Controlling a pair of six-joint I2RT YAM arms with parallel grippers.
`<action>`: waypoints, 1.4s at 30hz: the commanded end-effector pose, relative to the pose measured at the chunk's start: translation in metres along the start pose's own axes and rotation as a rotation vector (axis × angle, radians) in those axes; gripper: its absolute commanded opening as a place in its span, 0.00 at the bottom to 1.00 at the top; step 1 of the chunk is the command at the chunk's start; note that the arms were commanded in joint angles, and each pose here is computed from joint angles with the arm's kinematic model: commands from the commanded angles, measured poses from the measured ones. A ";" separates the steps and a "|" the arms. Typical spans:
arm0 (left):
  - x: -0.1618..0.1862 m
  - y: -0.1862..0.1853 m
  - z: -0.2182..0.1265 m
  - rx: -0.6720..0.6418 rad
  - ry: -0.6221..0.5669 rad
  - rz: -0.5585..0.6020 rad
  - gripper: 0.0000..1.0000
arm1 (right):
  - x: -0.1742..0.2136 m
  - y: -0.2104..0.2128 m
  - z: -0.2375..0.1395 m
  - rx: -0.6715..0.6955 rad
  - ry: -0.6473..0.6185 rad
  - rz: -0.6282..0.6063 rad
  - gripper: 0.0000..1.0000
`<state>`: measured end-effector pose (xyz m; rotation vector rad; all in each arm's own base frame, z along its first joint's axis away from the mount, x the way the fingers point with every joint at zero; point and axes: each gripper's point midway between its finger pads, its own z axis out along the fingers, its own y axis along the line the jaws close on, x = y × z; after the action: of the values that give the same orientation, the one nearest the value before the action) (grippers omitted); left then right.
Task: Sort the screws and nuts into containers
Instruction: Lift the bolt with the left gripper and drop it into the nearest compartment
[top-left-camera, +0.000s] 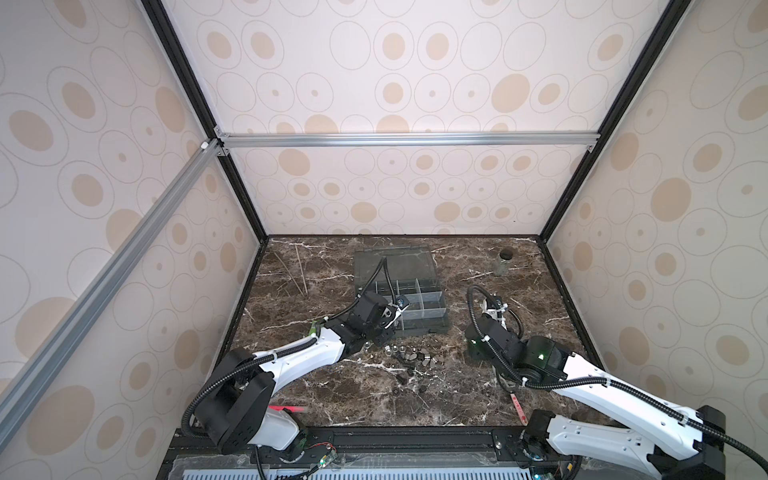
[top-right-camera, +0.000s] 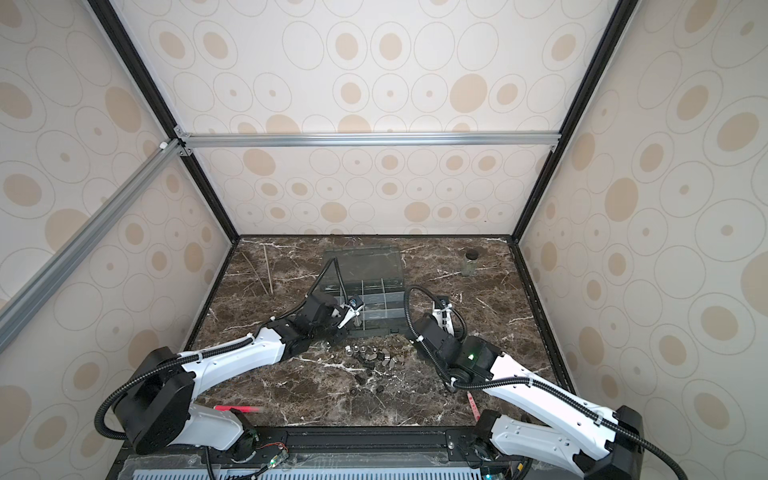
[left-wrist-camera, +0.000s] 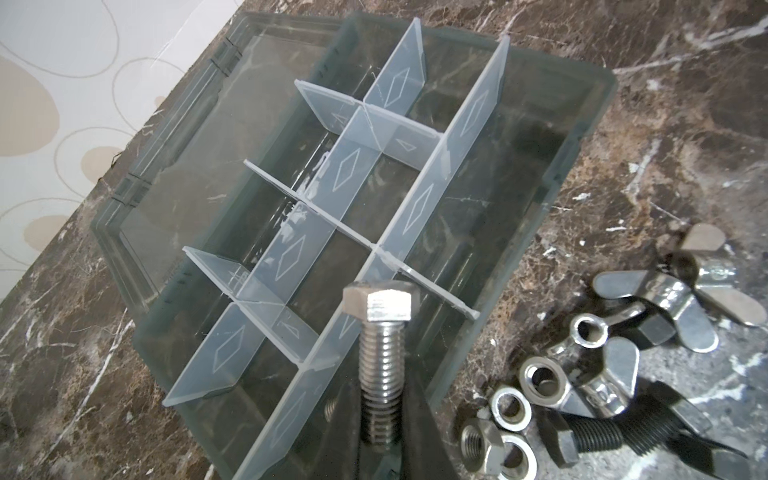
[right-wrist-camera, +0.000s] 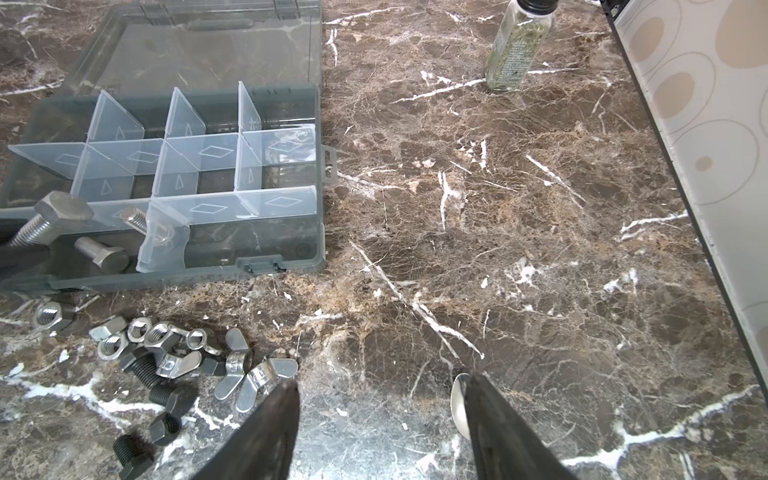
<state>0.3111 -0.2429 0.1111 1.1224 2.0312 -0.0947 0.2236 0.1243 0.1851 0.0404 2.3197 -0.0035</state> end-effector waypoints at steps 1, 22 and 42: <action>-0.010 0.002 0.002 0.010 -0.034 0.062 0.03 | 0.005 -0.010 -0.001 0.034 0.000 0.014 0.67; -0.003 0.023 -0.004 -0.099 -0.023 -0.011 0.40 | 0.008 -0.008 -0.001 0.017 0.012 0.010 0.67; 0.024 0.033 -0.069 -0.126 -0.181 -0.601 0.45 | 0.036 0.045 0.032 -0.096 0.166 -0.068 0.67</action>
<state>0.2910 -0.1861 0.1526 0.5300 2.0716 -0.2823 0.2247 0.1590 0.1423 -0.0685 2.4580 0.0381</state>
